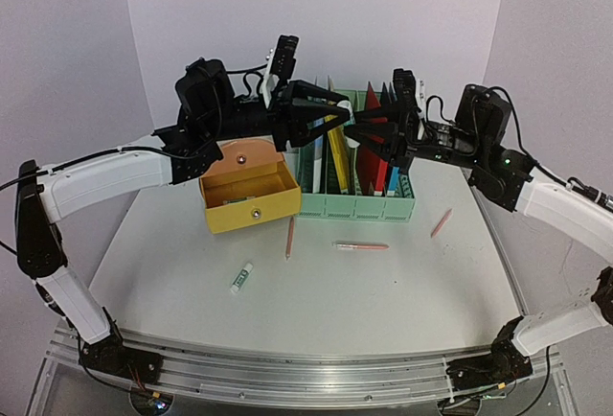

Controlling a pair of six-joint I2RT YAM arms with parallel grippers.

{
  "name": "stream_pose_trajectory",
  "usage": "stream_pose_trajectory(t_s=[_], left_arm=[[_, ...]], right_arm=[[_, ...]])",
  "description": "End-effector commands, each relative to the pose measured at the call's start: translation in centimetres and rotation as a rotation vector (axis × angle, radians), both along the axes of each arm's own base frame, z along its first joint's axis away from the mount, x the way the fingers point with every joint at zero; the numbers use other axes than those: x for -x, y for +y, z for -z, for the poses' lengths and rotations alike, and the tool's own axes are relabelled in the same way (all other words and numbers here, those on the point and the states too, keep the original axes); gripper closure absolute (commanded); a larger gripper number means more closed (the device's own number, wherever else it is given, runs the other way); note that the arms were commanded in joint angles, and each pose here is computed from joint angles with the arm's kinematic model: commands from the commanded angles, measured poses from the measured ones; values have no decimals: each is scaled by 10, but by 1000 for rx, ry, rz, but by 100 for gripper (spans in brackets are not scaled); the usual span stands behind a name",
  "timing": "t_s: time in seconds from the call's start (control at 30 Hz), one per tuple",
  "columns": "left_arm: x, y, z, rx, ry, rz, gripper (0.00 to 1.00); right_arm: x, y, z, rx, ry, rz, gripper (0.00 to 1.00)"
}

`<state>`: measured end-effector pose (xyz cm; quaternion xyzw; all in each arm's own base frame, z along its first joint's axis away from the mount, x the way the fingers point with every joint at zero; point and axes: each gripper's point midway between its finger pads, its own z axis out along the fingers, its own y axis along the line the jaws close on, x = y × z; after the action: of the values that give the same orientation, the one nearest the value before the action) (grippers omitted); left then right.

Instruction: Organize the desk

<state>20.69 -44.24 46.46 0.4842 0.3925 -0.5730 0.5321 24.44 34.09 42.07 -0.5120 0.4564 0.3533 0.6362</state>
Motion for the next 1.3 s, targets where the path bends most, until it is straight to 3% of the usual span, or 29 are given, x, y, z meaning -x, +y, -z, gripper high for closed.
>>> stream_pose_trajectory(t_s=[0.0, 0.07, 0.23, 0.33, 0.37, 0.43, 0.5, 0.53, 0.57, 0.7, 0.83, 1.07, 1.27], left_arm=[[2, -4, -8, -3, -23, 5, 62], [1, -4, -7, -5, -25, 0, 66], [2, -2, -13, 16, -43, -9, 99], [2, -1, -14, 18, -44, -13, 100], [0, -1, -13, 15, -44, -27, 100], [-10, 1, -9, -21, -39, -101, 100], [-30, 6, 1, -86, -104, -243, 100], [-41, 10, 11, -149, -117, -314, 100], [-54, 16, 22, -215, -160, -398, 100], [-106, 63, 74, -533, -331, -705, 100], [-137, 117, 119, -792, -382, -880, 100], [-147, 143, 188, -1022, -346, -880, 100], [-173, 151, 212, -1112, -289, -920, 97]], right_arm=[[8, 0, -24, -44, -58, -15, 100], [8, -1, -24, -43, -63, -17, 100], [9, 0, -21, -35, -56, -19, 100], [5, 0, -19, -32, -40, -1, 98], [1, 0, -18, -35, -24, 17, 86], [-9, -3, -16, -44, 20, 76, 46], [-17, -9, -14, -47, 43, 135, 19], [-23, -13, -9, -45, 55, 185, 7], [-28, -18, -6, -42, 63, 231, 4], [-45, -38, 12, -3, 119, 394, 2], [-49, -45, 34, 47, 175, 444, 2], [-44, -42, 48, 61, 219, 413, 2], [-35, -44, 39, 42, 214, 386, 2]])
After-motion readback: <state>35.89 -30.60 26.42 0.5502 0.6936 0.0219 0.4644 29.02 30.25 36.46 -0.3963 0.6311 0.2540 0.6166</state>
